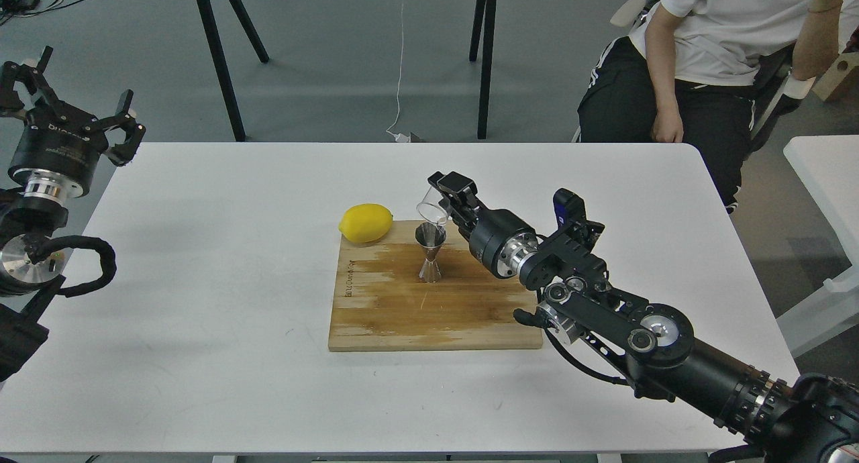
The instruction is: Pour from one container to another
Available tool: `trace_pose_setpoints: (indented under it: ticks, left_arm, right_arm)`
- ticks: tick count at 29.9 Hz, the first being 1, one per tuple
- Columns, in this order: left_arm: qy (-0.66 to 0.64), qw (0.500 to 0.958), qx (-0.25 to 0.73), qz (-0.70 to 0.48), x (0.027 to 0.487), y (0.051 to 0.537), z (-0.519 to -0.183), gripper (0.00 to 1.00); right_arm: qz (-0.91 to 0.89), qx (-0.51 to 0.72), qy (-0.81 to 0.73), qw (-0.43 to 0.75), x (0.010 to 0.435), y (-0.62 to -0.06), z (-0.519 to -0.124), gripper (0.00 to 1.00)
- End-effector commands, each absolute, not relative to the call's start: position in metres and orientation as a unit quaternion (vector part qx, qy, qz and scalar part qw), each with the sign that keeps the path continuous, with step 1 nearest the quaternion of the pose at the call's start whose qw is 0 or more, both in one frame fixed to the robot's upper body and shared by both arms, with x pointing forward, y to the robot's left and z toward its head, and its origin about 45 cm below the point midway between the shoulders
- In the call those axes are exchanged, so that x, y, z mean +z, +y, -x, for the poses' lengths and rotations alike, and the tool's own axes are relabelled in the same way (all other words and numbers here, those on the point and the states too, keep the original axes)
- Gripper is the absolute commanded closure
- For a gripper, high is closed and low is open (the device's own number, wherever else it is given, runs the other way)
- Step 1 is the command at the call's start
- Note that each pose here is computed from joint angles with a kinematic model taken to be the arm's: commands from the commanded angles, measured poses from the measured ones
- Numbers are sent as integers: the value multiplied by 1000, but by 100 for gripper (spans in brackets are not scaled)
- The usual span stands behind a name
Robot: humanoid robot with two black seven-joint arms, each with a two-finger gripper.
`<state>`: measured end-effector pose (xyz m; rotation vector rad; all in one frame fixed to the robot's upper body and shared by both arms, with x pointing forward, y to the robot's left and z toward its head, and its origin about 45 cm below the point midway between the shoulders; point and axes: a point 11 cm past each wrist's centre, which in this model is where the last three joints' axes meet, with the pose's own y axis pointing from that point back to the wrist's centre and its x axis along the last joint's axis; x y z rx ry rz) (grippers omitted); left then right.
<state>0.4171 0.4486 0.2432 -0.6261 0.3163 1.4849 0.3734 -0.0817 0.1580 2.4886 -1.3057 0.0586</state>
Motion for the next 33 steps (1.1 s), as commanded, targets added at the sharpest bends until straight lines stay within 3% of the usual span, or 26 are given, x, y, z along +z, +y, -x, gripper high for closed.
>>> trace_pose_setpoints:
  ticks: [1, 33]
  left_arm:
    - [141, 681, 662, 280, 243, 449, -417, 0]
    - [140, 681, 662, 279, 244, 450, -417, 0]
  right_arm:
    - [-873, 22, -459, 165, 158, -82, -374, 71]
    - [-877, 84, -432, 193, 157, -72, -371, 71]
